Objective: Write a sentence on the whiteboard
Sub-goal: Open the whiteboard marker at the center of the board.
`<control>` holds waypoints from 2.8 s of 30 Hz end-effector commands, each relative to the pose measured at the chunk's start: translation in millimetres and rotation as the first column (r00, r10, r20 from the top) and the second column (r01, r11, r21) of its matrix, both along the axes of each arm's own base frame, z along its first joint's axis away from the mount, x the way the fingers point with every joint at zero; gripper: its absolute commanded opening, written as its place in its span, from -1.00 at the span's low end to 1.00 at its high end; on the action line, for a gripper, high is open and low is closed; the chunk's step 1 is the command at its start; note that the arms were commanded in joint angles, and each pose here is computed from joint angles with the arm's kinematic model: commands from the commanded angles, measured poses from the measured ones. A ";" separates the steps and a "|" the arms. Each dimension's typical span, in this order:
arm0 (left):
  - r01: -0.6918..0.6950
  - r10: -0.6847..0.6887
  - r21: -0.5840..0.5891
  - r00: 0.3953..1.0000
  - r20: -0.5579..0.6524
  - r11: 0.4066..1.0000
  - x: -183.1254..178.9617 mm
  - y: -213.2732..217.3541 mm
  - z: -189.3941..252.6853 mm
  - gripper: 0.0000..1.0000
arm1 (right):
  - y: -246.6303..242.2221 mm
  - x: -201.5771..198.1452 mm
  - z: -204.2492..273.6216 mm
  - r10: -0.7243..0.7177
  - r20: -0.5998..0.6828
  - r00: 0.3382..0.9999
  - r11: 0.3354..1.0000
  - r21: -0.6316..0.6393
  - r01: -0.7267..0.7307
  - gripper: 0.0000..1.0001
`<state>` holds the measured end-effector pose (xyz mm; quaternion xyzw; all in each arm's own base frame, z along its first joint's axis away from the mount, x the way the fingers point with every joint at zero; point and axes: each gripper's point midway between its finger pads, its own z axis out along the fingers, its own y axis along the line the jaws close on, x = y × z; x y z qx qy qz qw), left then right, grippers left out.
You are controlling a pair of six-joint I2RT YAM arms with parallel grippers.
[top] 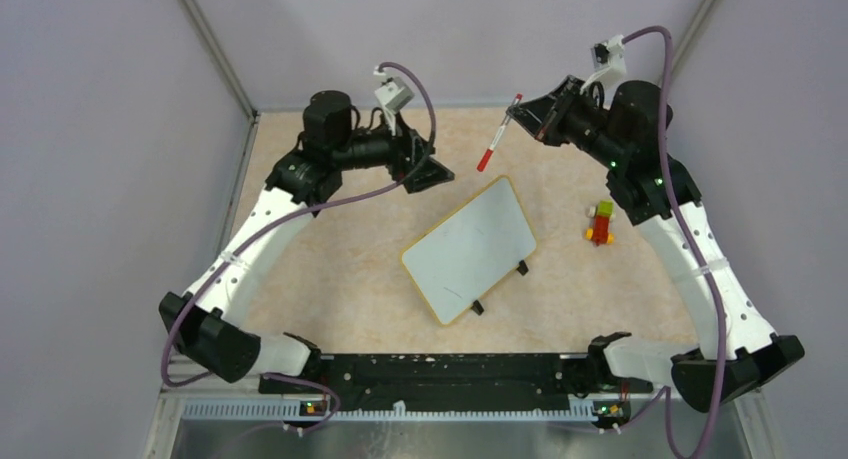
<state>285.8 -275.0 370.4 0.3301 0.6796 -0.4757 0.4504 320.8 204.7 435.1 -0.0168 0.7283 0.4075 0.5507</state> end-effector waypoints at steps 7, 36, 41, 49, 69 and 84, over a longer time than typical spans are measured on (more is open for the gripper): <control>-0.083 0.056 0.156 0.984 0.170 0.984 11.1 -50.2 -2.5 0.77 | -17.1 17.9 -2.6 -0.186 -0.190 0.964 0.966 0.145 0.215 -1.00; -0.320 0.196 0.298 0.904 0.380 0.899 39.1 -75.4 -19.4 -1.00 | 7.8 7.9 -38.3 -0.074 -0.205 0.976 0.990 0.106 0.097 -0.51; -0.305 0.180 0.288 0.903 0.389 0.908 35.9 -60.6 -16.8 -1.00 | 17.5 -2.5 -36.7 0.103 -0.095 0.990 0.994 0.043 -0.099 0.44; -0.202 0.050 0.336 0.911 0.410 0.920 15.6 -21.6 -17.6 -1.00 | 2.8 -15.5 -62.6 0.363 -0.154 0.919 0.919 -0.106 -0.380 0.75; -0.013 -0.236 0.531 0.886 0.399 0.847 -22.7 8.1 -51.7 -1.00 | 26.3 -70.8 -44.0 0.777 0.021 0.629 0.629 0.002 -0.777 0.93; 0.112 -0.330 0.508 0.871 0.364 0.854 -35.8 -9.4 -48.0 -1.00 | 34.1 -95.0 -58.9 0.830 -0.017 0.557 0.553 0.153 -0.819 0.94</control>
